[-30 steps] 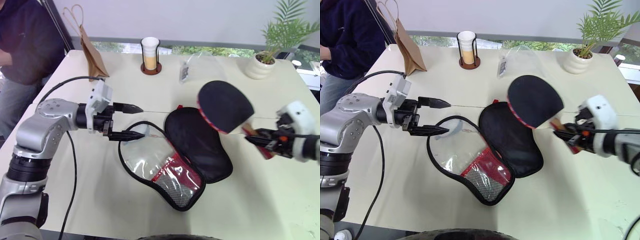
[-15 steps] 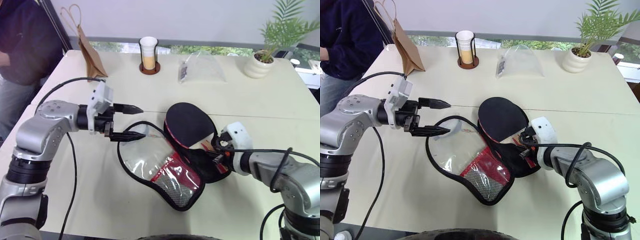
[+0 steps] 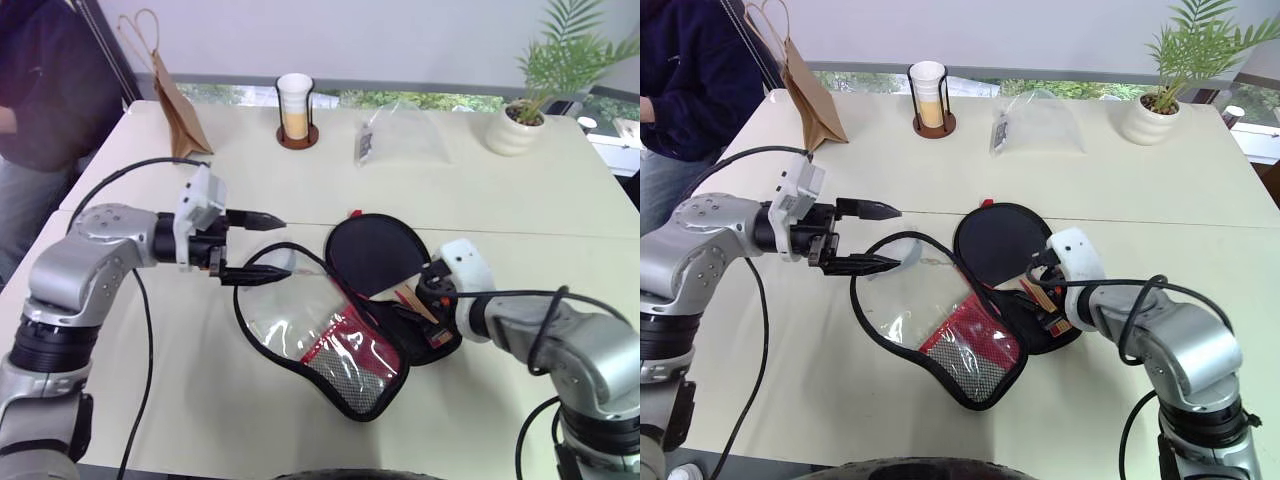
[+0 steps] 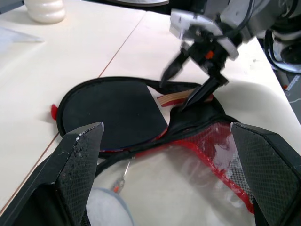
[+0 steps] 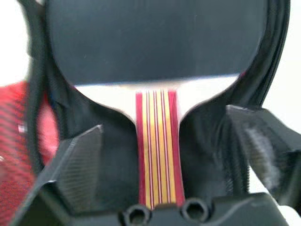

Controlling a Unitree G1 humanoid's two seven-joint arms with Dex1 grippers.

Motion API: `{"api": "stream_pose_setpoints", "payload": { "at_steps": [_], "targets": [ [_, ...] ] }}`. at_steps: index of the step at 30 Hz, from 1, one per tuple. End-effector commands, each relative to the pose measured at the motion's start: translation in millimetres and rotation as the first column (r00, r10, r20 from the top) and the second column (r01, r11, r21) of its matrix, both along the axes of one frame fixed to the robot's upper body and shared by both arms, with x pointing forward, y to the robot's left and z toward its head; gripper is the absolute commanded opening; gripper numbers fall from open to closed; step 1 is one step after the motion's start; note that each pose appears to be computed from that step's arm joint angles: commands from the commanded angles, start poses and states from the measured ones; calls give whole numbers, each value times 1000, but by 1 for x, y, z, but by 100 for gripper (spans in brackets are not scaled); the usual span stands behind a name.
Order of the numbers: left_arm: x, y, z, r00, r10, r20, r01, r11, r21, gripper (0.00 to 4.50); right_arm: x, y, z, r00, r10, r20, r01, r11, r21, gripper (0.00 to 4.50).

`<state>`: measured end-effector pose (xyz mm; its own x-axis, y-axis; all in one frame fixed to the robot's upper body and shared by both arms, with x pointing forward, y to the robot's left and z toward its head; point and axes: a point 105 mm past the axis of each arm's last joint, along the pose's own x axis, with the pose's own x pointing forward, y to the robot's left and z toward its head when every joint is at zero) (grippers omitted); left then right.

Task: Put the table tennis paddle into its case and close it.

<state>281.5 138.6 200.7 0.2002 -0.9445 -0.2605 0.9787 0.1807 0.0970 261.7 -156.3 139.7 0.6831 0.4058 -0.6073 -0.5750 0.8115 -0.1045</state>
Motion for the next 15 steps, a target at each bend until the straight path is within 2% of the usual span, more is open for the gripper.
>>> {"api": "stream_pose_setpoints", "payload": {
  "at_steps": [1,2,4,6,10,12,15],
  "targets": [
    [7,34,7,992,92,91,-100,991,94,450,-5,2,37,988,117,96,-124,990,67,446],
    [9,39,5,990,102,102,-114,986,121,450,-5,0,41,986,130,100,-138,987,77,446],
    [9,70,-14,982,124,139,-161,942,295,450,-2,-11,47,983,139,118,-145,988,52,446],
    [7,89,-26,981,126,146,-173,905,388,450,3,-20,49,981,139,133,-143,989,22,446],
    [1,102,-52,984,104,145,-160,872,462,450,14,-29,57,973,147,179,-149,989,-4,446],
    [0,92,-62,986,75,146,-134,883,450,450,16,-28,61,966,164,201,-165,986,-8,446],
    [-1,55,-69,989,20,149,-74,928,366,450,18,-30,67,958,184,218,-184,983,-20,446]
  ]
}}
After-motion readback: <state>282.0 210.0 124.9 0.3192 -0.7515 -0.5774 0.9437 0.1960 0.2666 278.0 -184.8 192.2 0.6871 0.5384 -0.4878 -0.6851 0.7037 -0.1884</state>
